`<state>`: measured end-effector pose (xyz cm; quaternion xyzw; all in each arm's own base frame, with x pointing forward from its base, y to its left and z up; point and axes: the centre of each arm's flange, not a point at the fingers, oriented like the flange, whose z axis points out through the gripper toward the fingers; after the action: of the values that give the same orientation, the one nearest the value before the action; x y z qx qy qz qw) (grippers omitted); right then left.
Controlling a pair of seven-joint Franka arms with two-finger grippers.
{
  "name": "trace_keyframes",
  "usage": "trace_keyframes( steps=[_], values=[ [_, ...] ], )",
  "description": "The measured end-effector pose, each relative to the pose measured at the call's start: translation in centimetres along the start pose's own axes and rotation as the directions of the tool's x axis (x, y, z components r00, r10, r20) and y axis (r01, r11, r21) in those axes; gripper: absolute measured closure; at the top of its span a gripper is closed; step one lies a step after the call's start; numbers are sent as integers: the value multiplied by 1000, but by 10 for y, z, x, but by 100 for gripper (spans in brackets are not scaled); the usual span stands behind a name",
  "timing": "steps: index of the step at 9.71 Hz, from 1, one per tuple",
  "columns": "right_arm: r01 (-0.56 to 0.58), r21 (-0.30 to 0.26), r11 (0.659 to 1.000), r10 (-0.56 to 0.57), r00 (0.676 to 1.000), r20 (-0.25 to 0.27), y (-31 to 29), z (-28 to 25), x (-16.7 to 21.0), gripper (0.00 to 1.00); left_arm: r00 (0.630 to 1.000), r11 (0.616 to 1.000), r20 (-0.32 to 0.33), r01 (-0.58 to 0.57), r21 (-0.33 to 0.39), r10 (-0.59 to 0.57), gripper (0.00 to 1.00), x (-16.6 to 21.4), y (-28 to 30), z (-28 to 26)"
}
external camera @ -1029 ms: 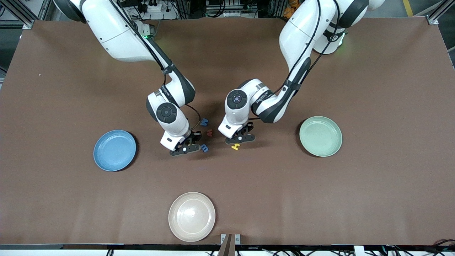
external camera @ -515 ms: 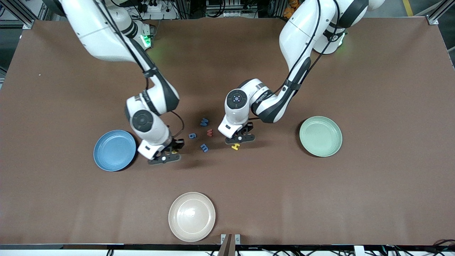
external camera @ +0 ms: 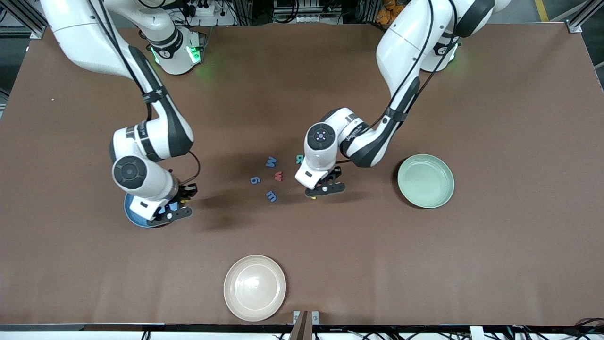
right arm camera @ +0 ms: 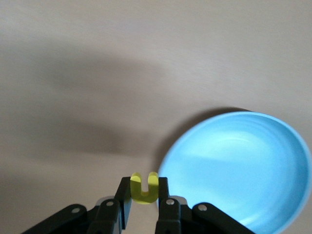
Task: Sort upper and lower case letters into plates
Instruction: 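Carry the Q to the green plate while the right gripper carries u, then release the Q on the green plate while the right gripper releases u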
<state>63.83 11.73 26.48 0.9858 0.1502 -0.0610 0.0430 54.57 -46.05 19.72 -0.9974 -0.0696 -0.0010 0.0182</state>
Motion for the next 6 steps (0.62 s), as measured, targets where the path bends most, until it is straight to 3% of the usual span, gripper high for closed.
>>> trace_keyframes(
  steps=[3, 6],
  values=[
    [55, 8, 998, -55, 998, 20, 48, 1, -11, 74, 990, 989, 56, -131, 68, 127, 63, 38, -50, -38],
    [60, 15, 998, -61, 998, 29, 69, 6, -18, 71, 964, 966, 119, -247, 79, 237, 63, 103, -156, -60]
  ],
)
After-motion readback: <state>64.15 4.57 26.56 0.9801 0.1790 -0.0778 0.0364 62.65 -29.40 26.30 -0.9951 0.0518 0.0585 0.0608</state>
